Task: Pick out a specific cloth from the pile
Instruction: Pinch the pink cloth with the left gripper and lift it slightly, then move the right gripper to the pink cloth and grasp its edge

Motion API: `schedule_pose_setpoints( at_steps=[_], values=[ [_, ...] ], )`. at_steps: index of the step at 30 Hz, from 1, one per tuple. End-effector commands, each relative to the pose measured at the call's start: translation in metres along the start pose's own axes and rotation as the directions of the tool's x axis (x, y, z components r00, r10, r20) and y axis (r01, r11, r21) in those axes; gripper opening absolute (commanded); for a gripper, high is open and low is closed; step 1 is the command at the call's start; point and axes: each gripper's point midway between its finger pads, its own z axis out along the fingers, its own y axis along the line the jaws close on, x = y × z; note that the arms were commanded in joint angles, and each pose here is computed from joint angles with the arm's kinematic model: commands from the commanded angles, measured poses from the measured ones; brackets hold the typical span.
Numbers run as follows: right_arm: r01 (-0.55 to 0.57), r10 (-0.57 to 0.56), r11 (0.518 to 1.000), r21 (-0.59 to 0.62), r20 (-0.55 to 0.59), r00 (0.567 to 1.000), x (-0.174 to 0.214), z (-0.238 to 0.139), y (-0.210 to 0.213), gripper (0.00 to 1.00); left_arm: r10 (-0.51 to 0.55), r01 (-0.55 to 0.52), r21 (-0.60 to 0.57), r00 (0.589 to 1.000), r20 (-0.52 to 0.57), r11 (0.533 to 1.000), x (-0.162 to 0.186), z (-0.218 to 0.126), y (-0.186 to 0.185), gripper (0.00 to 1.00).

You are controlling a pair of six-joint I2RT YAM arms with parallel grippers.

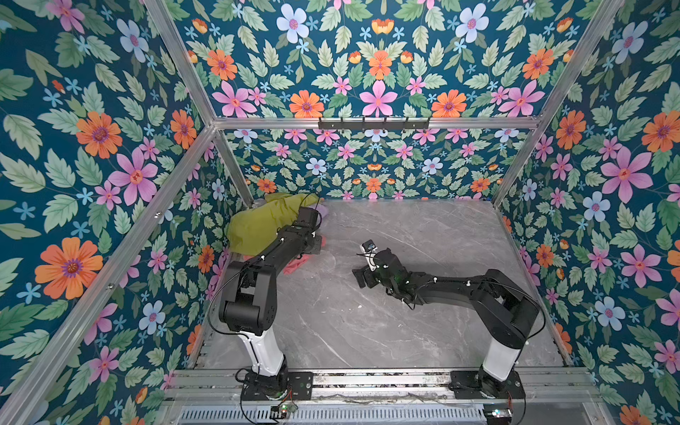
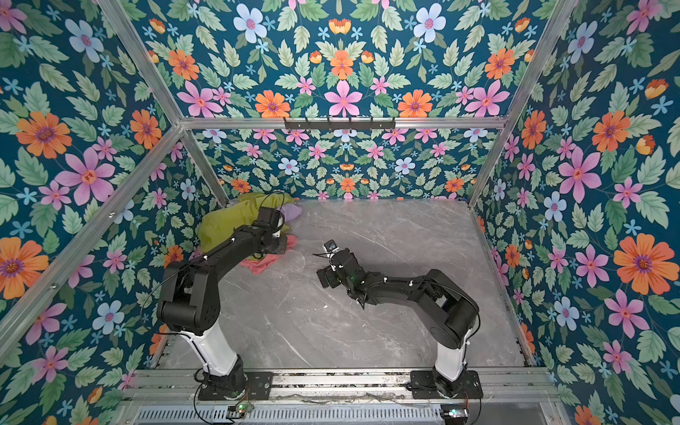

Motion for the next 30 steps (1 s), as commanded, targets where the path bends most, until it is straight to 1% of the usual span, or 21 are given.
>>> schedule_pose_setpoints(
  at_steps=[1,6,12,23,30],
  values=[
    [0.049,-0.047,0.997,-0.055,0.041,0.998,-0.011,0.003,0.017,0.99,-0.005,0.005,0.032,1.000,0.016,0.999,-0.006,-0.009,-0.002,0.00],
    [0.054,-0.047,0.992,-0.111,0.065,0.997,-0.015,0.004,0.028,0.99,-0.022,0.020,0.051,0.999,0.043,0.999,-0.017,-0.022,-0.002,0.00],
    [0.057,-0.042,0.987,-0.150,0.100,0.994,-0.023,0.003,0.036,0.99,-0.034,0.030,0.048,0.995,0.091,0.998,-0.038,-0.041,0.006,0.00],
    [0.060,-0.039,0.983,-0.172,0.125,0.991,-0.030,0.004,0.041,0.99,-0.057,0.053,0.031,0.983,0.177,0.998,-0.076,-0.075,0.028,0.00],
    [0.069,-0.040,0.979,-0.191,0.152,0.988,-0.031,0.003,0.044,0.99,-0.079,0.067,0.060,0.972,0.223,0.996,-0.092,-0.094,0.029,0.00]
  ],
)
